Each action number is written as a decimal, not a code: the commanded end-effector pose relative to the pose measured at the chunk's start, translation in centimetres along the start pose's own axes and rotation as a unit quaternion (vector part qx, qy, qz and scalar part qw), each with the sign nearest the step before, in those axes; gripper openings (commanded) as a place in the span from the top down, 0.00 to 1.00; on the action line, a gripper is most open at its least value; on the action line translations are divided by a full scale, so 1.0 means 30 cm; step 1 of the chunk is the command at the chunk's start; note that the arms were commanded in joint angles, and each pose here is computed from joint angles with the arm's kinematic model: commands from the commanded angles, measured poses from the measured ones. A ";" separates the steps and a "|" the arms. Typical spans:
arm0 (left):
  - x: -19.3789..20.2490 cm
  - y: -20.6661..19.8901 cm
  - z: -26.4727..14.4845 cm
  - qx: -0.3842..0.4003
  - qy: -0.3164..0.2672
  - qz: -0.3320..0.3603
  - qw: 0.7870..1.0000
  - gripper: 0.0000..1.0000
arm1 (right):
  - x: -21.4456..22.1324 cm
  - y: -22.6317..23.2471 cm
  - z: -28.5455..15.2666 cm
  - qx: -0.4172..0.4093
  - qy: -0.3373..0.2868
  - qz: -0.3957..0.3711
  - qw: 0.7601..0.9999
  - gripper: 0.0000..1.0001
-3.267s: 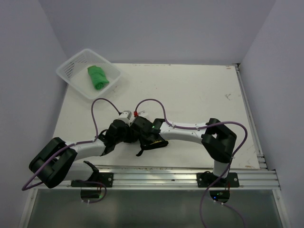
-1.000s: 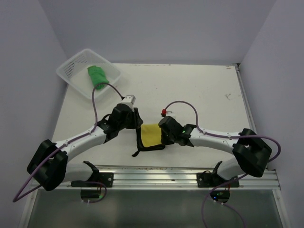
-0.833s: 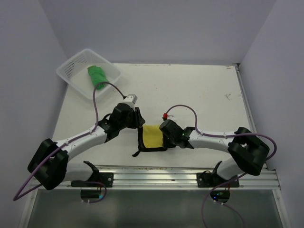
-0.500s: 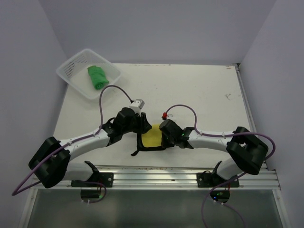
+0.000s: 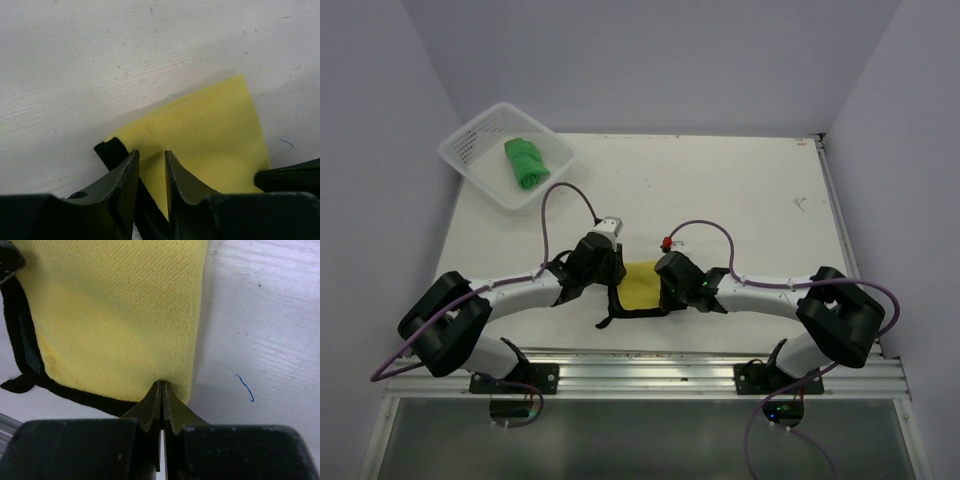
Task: Roll the towels
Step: Fold the towel
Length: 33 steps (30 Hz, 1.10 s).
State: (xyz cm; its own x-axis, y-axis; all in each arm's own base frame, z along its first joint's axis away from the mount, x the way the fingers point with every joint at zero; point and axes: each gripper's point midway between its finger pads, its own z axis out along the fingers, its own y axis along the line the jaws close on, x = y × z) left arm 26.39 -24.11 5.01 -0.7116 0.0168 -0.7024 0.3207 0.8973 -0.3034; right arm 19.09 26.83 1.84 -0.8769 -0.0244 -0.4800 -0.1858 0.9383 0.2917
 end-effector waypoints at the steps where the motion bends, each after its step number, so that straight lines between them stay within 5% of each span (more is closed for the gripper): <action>1: -0.012 0.076 0.034 -0.045 -0.012 0.013 0.999 0.69 | 0.030 -0.025 0.016 0.013 0.013 -0.001 1.000 1.00; 12: 0.063 0.096 0.073 -0.032 0.009 -0.007 0.999 0.72 | -0.018 0.003 -0.041 0.003 -0.001 -0.009 1.000 1.00; 19: 0.083 0.089 0.062 -0.018 0.011 -0.013 1.000 0.72 | -0.213 0.093 -0.123 -0.017 -0.053 -0.010 0.998 0.93; 33: 0.080 0.088 0.044 -0.016 0.009 -0.012 1.000 0.71 | -0.334 0.086 0.015 0.007 -0.041 0.000 0.999 1.00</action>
State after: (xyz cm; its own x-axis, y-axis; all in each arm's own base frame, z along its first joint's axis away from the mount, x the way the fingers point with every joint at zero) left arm 27.08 -22.92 2.15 -0.7126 0.0004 -0.7015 0.2962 0.9066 -0.3005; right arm 26.73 29.29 6.65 -0.8417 0.0073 -0.5400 -0.1716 0.9444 0.2804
